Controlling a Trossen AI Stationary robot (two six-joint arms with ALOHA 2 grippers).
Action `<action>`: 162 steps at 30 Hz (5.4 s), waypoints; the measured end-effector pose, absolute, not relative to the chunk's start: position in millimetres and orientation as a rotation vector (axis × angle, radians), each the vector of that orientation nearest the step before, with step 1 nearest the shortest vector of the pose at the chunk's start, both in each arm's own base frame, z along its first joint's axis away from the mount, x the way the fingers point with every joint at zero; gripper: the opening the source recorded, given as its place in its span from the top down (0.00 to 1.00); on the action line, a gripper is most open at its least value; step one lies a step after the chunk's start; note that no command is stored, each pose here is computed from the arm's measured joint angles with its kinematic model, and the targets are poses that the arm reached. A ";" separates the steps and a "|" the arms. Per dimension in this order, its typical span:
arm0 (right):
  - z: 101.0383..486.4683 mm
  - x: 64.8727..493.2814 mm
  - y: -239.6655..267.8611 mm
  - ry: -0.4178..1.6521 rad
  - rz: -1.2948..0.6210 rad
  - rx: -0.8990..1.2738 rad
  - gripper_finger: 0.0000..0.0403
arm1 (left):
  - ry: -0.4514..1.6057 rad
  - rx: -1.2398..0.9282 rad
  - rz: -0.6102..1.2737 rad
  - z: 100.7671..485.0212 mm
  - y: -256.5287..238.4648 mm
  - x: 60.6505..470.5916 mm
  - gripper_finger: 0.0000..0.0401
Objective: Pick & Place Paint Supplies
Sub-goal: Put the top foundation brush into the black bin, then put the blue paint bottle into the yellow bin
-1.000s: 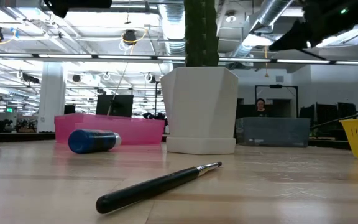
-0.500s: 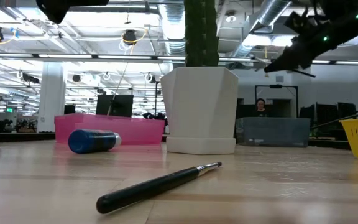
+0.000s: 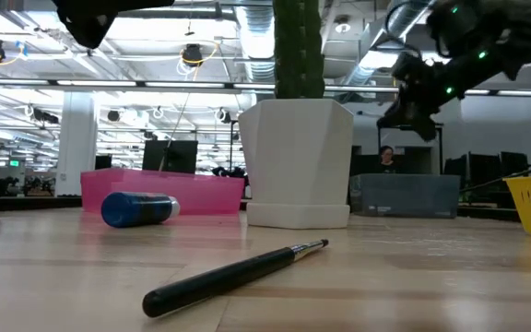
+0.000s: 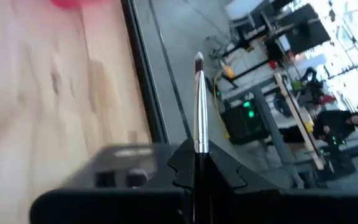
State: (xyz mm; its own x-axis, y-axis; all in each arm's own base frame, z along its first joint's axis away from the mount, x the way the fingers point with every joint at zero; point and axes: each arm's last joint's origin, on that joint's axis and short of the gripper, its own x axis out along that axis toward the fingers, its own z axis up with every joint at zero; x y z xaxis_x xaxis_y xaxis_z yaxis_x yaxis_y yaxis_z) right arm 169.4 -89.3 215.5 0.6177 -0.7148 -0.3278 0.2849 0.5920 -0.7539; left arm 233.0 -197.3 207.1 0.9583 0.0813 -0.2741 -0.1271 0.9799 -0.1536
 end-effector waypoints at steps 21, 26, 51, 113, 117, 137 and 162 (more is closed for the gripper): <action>184.2 156.6 -155.7 0.816 -0.638 -0.597 0.98 | 0.289 -0.297 0.102 195.3 -202.7 236.4 0.59; 177.4 159.3 -160.4 0.848 -0.623 -0.609 0.98 | 0.289 -0.298 0.102 195.3 -202.6 236.4 0.59; 166.7 158.4 -174.5 0.952 -0.576 -0.501 0.98 | 0.288 -0.301 0.103 195.4 -202.7 236.3 0.59; 173.4 141.0 -172.3 0.843 -0.441 -0.340 0.96 | 0.294 -0.297 0.093 195.5 -202.9 236.2 0.59; 173.4 141.1 -172.3 0.843 -0.441 -0.340 0.96 | 0.294 -0.297 0.092 195.4 -202.9 236.2 0.59; 174.8 142.1 -173.1 0.821 -0.448 -0.340 0.91 | 0.299 -0.291 0.094 194.9 -202.8 236.0 0.59; 181.7 144.7 -177.6 0.718 -0.546 -0.255 0.77 | 0.299 -0.291 0.094 194.9 -202.7 236.0 0.59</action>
